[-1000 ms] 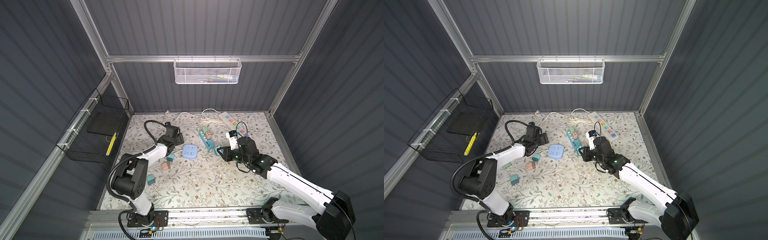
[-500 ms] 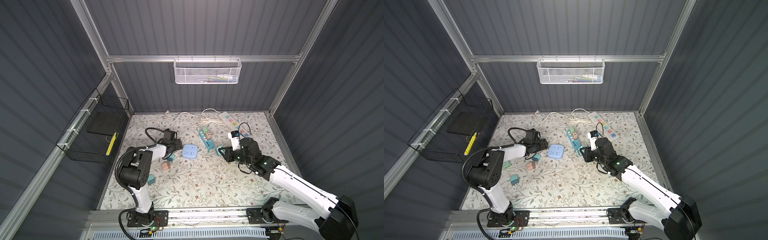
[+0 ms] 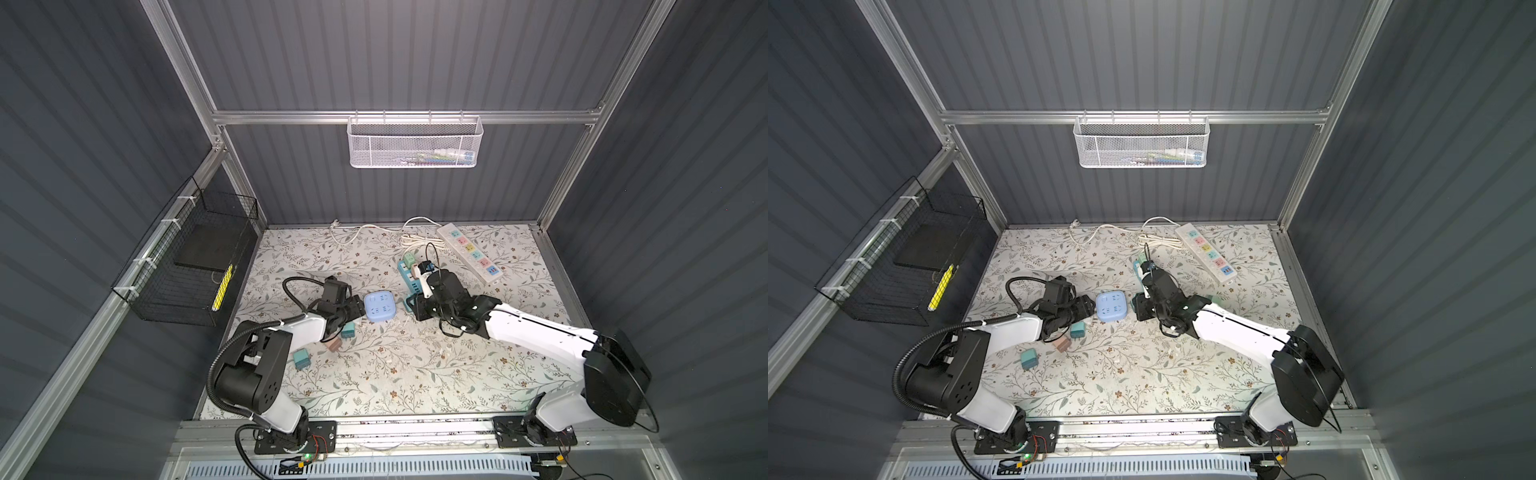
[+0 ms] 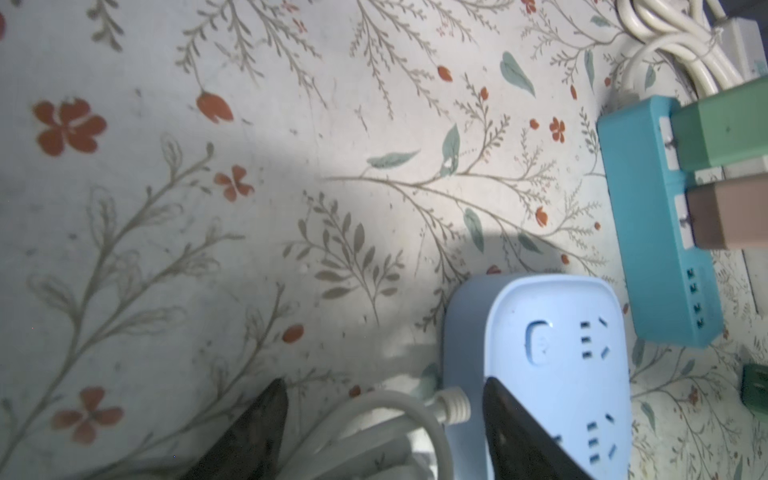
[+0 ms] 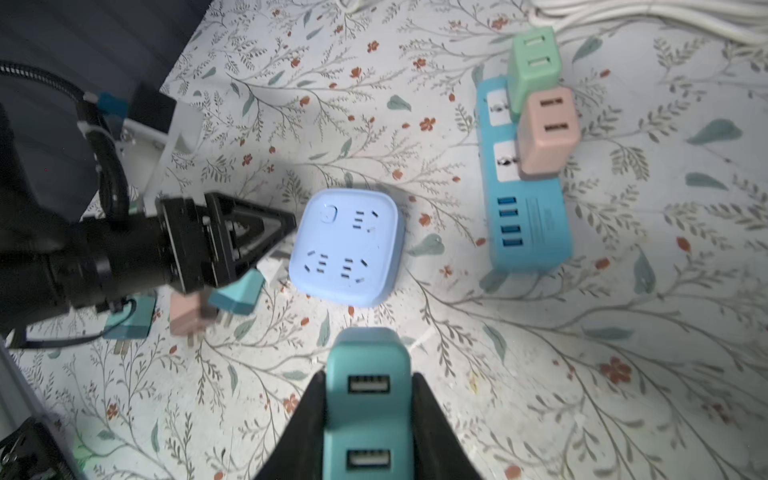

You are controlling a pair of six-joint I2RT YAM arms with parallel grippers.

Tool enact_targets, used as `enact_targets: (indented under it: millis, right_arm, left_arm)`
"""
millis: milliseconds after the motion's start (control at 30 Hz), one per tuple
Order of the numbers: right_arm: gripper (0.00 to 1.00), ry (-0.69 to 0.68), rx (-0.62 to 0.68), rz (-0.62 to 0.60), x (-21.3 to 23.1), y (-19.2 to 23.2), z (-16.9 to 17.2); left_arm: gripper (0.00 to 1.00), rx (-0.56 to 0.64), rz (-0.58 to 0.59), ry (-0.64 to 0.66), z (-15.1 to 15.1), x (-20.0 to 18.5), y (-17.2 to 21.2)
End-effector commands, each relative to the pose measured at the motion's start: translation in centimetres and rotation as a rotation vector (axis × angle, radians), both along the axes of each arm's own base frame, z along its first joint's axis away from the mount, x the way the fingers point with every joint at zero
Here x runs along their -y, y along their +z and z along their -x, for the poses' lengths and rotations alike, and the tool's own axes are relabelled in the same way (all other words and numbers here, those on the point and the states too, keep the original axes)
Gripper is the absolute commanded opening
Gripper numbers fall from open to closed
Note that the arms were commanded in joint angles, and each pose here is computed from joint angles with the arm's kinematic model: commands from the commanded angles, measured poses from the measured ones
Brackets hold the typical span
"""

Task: Insert the plug
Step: 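Carry the teal adapter with the right gripper over the light blue cube socket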

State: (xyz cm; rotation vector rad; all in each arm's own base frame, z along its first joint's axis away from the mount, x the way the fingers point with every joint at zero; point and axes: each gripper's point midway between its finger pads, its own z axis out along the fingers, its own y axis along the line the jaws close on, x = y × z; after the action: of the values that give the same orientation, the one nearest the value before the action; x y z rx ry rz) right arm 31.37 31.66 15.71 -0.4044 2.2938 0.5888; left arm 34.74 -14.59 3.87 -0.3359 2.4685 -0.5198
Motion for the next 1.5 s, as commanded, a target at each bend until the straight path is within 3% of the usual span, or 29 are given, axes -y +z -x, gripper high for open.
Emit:
enact_targets:
  millis: [0,167,533,867,1467]
  right_arm:
    - [0.19,-0.019,0.073,0.031,-1.6,0.7,-2.1]
    - [0.19,-0.017,0.092,0.071,-3.6,-0.5,-4.1]
    - [0.19,0.021,0.092,0.139,-7.1,-3.6,-6.6]
    - [0.18,0.010,0.063,0.183,-7.5,-5.7,-6.6]
    - [0.18,-0.017,0.052,0.248,-7.3,-7.9,-6.6]
  left_arm:
    - [0.74,-0.054,0.041,-0.017,2.2,0.8,-0.5]
    - [0.78,-0.008,-0.008,-0.026,2.3,0.0,1.4]
    - [1.00,0.081,-0.040,0.072,3.0,-2.9,8.0]
    - [1.00,0.118,0.022,0.149,6.3,-4.6,9.4]
    - [1.00,0.149,-0.009,0.136,6.0,-4.9,10.5]
